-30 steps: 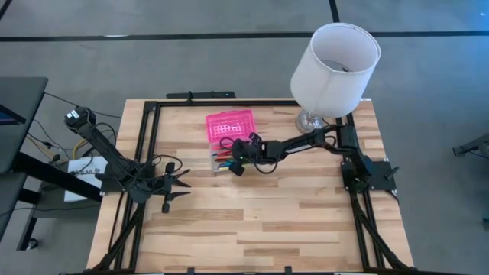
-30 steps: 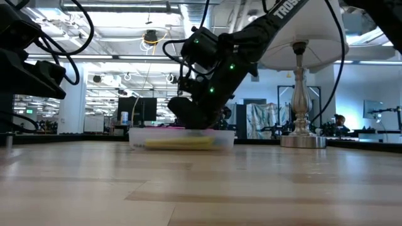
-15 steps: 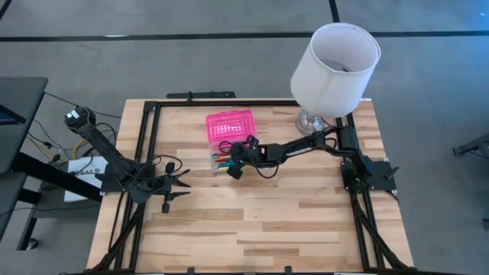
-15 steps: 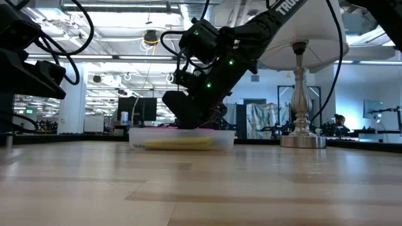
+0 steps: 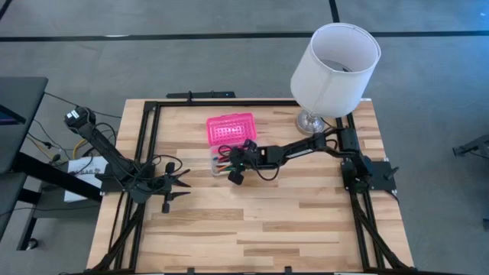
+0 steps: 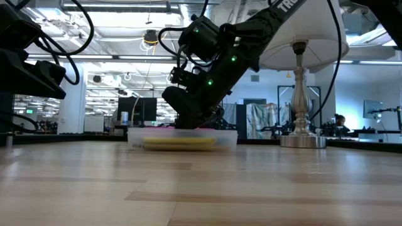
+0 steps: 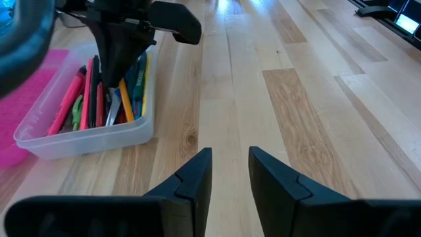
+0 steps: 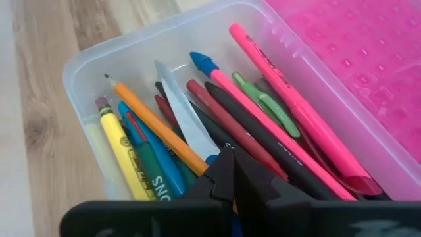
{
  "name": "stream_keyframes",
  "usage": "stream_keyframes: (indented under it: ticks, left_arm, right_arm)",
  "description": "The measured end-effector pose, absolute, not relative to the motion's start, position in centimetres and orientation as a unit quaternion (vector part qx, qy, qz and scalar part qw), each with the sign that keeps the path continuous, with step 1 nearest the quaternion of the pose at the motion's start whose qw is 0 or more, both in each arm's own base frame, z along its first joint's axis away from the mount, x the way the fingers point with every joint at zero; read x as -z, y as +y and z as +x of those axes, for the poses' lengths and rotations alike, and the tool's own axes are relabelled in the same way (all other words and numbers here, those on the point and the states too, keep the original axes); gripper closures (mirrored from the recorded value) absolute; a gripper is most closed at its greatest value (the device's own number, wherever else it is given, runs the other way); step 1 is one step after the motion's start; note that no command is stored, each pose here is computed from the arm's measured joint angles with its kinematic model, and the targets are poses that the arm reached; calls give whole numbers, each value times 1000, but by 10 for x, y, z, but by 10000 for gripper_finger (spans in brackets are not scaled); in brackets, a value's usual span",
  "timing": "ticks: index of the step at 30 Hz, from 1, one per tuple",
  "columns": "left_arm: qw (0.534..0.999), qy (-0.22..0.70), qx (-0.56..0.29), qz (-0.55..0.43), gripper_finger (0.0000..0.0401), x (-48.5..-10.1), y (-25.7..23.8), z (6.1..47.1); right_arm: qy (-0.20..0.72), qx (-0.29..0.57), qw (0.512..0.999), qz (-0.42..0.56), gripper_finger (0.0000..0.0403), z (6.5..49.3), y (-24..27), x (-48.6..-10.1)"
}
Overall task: Pick & place school supplies into a supply box
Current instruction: Close the pink supply box
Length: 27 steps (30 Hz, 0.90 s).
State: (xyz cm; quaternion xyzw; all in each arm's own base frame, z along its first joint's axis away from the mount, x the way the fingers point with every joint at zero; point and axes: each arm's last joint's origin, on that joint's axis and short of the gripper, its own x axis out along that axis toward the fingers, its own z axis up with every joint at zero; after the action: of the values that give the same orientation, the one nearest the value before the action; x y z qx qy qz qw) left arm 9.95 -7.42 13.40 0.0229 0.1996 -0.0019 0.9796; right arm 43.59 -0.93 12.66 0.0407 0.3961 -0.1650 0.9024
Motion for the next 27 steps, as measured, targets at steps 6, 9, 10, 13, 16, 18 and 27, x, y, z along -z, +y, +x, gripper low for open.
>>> stream_keyframes:
  ticks: [6, 9, 10, 13, 16, 18, 27]
  left_arm:
    - [980, 200, 2, 23, 305, -134, -74, 99]
    - [980, 200, 2, 23, 305, -134, -74, 99]
    - [980, 200, 2, 23, 305, -134, -74, 99]
    - [980, 200, 2, 23, 305, -134, -74, 99]
    - [980, 200, 2, 23, 305, -134, -74, 99]
    - [980, 200, 2, 23, 305, -134, -74, 99]
    - [980, 200, 2, 23, 305, -134, -74, 99]
  right_arm:
    - [398, 148, 905, 33, 403, 436, 3, -127]
    - [400, 139, 906, 32, 403, 436, 8, -126]
    - [400, 134, 906, 32, 403, 436, 10, -126]
    - [404, 122, 906, 30, 403, 435, 19, -126]
    - [410, 109, 905, 24, 403, 434, 30, -126]
    - [415, 97, 904, 22, 403, 433, 37, -125]
    - [430, 33, 902, -27, 403, 425, 80, -124]
